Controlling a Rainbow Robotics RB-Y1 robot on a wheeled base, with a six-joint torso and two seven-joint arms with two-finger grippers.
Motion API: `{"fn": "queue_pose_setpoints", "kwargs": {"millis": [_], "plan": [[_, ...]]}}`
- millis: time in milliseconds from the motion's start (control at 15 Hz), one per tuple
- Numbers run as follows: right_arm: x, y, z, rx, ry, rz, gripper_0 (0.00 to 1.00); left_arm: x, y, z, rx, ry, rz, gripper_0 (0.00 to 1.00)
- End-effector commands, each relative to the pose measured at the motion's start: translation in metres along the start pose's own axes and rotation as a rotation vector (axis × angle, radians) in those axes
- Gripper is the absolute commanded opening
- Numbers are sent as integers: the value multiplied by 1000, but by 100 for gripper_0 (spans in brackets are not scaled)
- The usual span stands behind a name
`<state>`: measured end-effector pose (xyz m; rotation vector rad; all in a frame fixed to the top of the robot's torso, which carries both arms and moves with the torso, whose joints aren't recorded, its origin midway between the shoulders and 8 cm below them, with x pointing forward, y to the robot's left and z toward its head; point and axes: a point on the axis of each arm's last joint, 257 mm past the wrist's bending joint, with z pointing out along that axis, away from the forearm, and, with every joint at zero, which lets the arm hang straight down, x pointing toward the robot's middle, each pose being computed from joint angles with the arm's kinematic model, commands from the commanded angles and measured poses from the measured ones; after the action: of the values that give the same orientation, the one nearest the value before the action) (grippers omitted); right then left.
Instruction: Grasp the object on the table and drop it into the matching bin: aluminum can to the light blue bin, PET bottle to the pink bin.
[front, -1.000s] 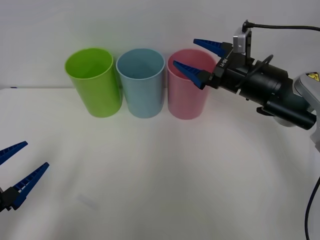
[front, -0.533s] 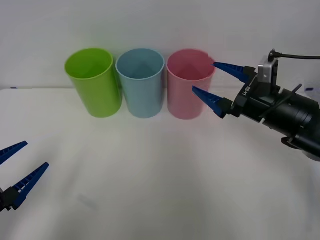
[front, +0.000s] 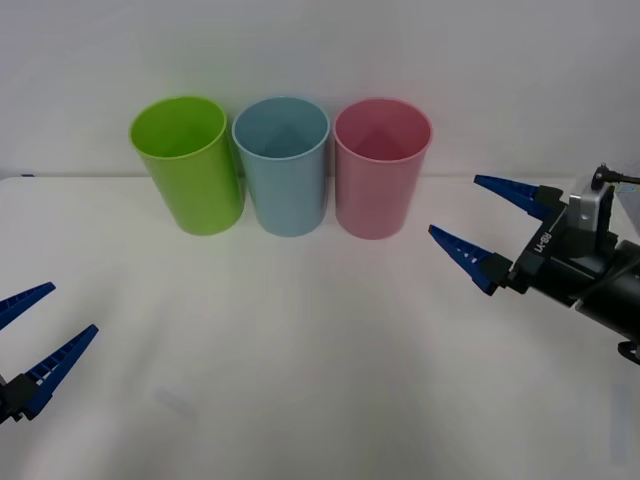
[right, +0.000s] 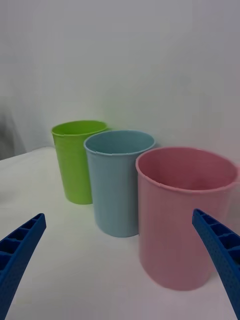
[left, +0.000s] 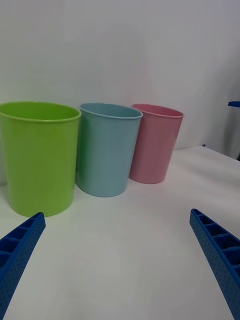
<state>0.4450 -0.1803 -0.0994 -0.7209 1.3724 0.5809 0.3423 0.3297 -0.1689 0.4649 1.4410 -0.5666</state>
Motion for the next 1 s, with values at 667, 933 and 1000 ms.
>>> {"fn": "queue_pose_setpoints", "kwargs": {"millis": [667,933,1000], "plan": [[48,-12,-100,153,101,-3,100,0,0,0,0,0,0,100],[57,-15,-123,203,112,12,100,0,0,0,0,0,0,100],[58,-16,-129,217,111,14,100,0,0,0,0,0,0,100]]}}
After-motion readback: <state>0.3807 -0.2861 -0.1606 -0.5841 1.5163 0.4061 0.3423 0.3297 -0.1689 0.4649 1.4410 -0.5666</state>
